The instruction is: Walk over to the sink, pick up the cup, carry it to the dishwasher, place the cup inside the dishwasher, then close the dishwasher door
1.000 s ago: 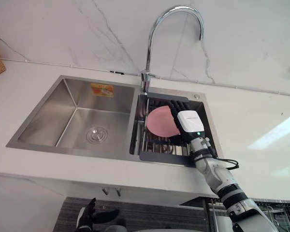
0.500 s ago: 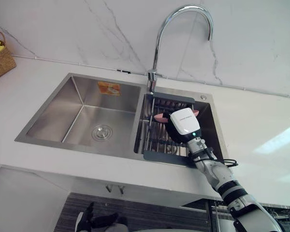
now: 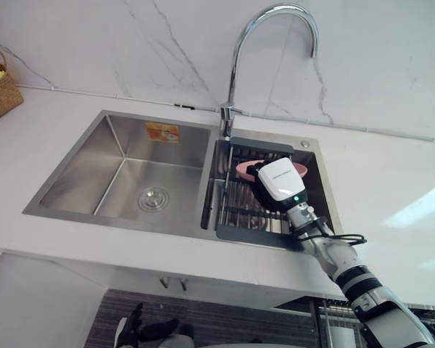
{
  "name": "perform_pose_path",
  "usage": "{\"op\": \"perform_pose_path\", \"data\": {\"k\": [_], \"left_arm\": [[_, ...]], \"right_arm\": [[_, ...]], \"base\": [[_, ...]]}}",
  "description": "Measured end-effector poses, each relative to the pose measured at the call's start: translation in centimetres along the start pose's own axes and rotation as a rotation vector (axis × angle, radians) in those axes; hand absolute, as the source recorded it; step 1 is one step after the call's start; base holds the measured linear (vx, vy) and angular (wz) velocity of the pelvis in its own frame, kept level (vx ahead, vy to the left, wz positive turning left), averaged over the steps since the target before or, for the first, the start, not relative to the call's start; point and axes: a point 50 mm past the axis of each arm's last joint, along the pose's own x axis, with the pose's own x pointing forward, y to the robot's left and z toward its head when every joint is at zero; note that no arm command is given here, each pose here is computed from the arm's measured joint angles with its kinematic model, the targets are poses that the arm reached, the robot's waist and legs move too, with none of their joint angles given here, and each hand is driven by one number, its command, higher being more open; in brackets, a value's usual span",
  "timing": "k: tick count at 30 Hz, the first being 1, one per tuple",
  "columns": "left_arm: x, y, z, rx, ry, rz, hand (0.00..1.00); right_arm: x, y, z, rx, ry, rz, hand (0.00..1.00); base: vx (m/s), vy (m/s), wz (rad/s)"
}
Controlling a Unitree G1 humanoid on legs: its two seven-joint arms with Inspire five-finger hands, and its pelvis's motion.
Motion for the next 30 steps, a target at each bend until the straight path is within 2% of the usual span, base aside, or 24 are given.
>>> {"op": "perform_pose_path", "data": {"k": [4,10,19,25,28,30], "left_arm": [[0.0,-0.3,-0.2,-0.01,0.01,-0.003,1.0],[-0.1,-0.3,-0.7,-0.008,0.03,0.0,1.0],[0.0,-0.5,-1.3,0.002,0.066,-0.004,1.0],[-0.1,-0.5,-2.0,0.007,0.114,-0.003,1.0],[-0.2,-0.5,-2.4,0.008,0.147,-0.006,1.0],[-0.3,-0.5,-3.1,0.008,0.185,-0.006,1.0]], "right_arm": [[0.6,-2.4,-0.2,0.023,-0.03,-0.101,0.0],[-0.9,-7.0,-1.0,0.082,-0.014,-0.277,0.0],[-4.2,-8.3,-1.5,0.083,-0.007,-0.294,0.0],[-8.0,-10.1,-6.2,-0.067,0.266,-0.337,0.0],[-11.0,-10.9,-9.1,-0.166,0.461,-0.363,0.0],[-14.5,-10.9,-11.3,-0.238,0.643,-0.353,0.0]], "base": [[-0.03,0.001,-0.27],[-0.04,-0.01,-0.28],[-0.03,-0.024,-0.2],[-0.01,-0.023,-0.2],[-0.03,-0.018,-0.29],[-0.02,-0.013,-0.33]]}}
